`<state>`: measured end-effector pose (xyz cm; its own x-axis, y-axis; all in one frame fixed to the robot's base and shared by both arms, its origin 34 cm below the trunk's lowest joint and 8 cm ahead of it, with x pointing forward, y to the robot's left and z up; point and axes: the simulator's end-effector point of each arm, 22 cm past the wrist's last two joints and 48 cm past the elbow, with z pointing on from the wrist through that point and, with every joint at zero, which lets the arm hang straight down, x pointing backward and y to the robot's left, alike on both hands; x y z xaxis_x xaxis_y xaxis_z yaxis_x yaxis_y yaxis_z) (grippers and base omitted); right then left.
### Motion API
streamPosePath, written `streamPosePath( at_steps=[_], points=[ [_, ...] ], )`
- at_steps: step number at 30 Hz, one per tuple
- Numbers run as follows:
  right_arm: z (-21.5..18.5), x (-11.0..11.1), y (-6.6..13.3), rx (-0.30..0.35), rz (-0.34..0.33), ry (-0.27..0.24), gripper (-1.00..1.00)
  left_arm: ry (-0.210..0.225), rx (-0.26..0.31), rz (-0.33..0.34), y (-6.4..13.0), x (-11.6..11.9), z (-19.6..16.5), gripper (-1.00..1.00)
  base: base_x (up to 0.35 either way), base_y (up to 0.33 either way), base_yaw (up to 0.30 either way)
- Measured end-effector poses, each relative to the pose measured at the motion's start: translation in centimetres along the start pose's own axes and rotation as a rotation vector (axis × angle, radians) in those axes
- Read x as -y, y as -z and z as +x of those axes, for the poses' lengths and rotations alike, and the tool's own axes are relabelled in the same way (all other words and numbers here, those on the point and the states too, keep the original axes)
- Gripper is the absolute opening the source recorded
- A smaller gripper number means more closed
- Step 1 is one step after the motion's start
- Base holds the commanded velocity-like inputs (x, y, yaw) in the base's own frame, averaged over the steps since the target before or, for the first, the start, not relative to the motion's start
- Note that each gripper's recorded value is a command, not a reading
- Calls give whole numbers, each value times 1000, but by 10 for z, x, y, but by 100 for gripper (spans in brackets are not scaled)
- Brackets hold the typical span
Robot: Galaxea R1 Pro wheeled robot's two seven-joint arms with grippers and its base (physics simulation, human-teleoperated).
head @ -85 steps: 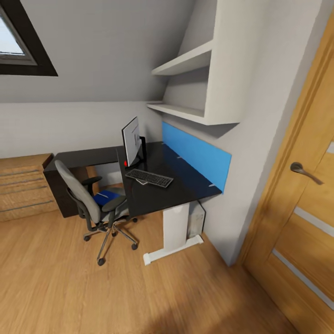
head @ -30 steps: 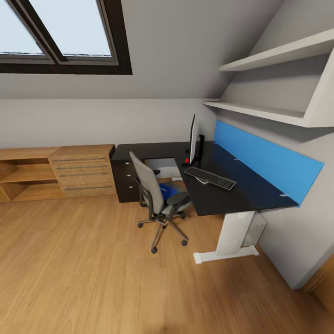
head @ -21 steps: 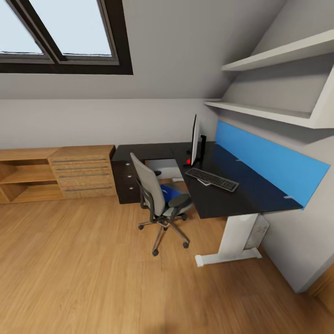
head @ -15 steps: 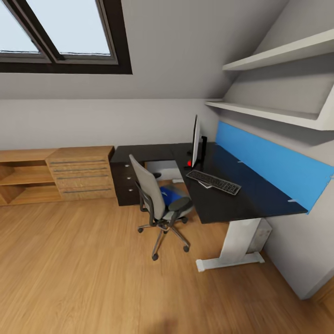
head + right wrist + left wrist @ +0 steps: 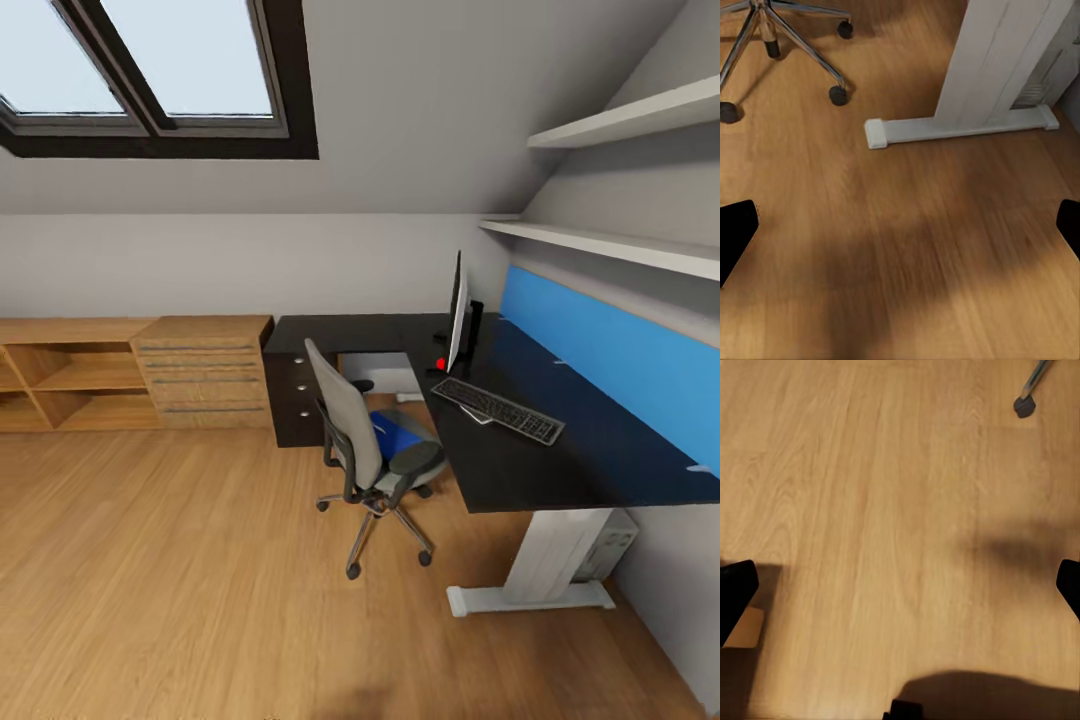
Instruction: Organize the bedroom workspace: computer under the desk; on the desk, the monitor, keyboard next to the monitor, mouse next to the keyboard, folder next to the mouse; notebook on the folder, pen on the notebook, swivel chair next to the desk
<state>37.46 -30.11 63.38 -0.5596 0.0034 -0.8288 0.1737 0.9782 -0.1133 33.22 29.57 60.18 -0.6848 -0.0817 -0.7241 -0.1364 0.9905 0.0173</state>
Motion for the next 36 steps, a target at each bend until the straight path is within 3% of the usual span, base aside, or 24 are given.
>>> streamPosePath(
  at_steps=[5, 14, 24, 28, 36],
  points=[
    [0, 0, 0, -1, -1, 1, 100, 0, 1, 1, 0, 0, 0, 100, 70, 54, 240],
    [1, 0, 0, -4, -2, 2, 100, 2, 2, -6, 1, -1, 0, 100, 261, 193, 28],
    [12, -2, 6, -31, -10, 6, 100, 21, -6, -11, 2, 4, 4, 100, 179, 12, 0],
    [15, -3, 8, -39, -13, 8, 100, 22, -41, 5, 10, 14, 20, 100, 267, 0, 0],
    [15, -3, 8, -40, -15, 10, 100, 31, -49, -10, 12, 11, 23, 100, 121, 0, 0]
  ],
)
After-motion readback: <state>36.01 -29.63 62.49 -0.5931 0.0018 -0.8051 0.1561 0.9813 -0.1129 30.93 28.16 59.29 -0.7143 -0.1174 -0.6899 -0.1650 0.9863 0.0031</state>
